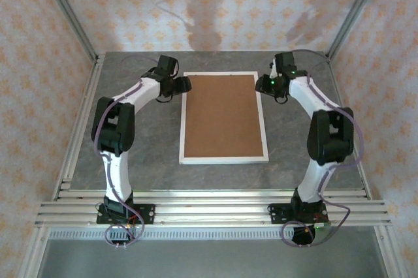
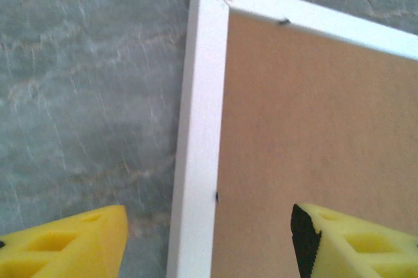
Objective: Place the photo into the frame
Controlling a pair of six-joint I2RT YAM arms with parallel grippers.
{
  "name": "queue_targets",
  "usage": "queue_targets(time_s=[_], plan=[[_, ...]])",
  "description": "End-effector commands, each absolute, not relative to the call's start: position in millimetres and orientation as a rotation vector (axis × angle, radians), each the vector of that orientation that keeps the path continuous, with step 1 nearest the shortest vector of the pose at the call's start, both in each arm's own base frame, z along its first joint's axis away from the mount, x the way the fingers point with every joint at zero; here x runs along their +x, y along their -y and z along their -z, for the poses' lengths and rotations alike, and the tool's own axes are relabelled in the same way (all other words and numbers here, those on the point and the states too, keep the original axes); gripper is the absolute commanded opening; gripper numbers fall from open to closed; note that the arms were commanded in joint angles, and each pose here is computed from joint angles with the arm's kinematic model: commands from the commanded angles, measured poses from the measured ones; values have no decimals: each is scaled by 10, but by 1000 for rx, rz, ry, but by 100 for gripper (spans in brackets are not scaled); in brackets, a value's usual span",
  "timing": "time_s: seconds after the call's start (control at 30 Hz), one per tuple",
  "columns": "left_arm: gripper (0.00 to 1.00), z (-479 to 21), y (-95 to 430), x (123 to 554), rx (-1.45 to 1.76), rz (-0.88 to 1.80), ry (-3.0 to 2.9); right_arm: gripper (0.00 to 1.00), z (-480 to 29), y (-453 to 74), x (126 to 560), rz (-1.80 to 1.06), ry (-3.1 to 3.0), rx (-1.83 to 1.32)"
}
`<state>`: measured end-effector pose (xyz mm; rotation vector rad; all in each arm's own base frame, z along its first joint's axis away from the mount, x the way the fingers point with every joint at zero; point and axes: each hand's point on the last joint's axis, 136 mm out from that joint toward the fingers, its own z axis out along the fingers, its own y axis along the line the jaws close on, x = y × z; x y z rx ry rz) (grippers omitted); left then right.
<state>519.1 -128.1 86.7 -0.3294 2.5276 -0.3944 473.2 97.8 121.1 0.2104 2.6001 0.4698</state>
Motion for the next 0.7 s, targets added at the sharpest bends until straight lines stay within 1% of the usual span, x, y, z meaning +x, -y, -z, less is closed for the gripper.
queue_targets(time_s=[0.0, 0.2, 0.3, 0.37, 0.5, 0.67], plan=[[67, -650, 1218, 5149, -277, 289, -2620, 41, -960, -949, 4784, -449, -2701, 160], [61, -397, 1259, 5168, -255, 293, -2673, 40, -767, -903, 5071, -412, -2741, 164], [56, -312, 1243, 5158, -249, 275, -2688, 40, -678, -881, 5196, -388, -2755, 169], [51, -267, 1248, 5140, -245, 277, -2699, 40, -617, -860, 5267, -369, -2767, 177], [44, -219, 1278, 5130, -240, 295, -2709, 40, -574, -806, 5359, -334, -2768, 202], [41, -152, 1293, 5124, -241, 303, -2724, 39, -550, -759, 5403, -305, -2769, 209]])
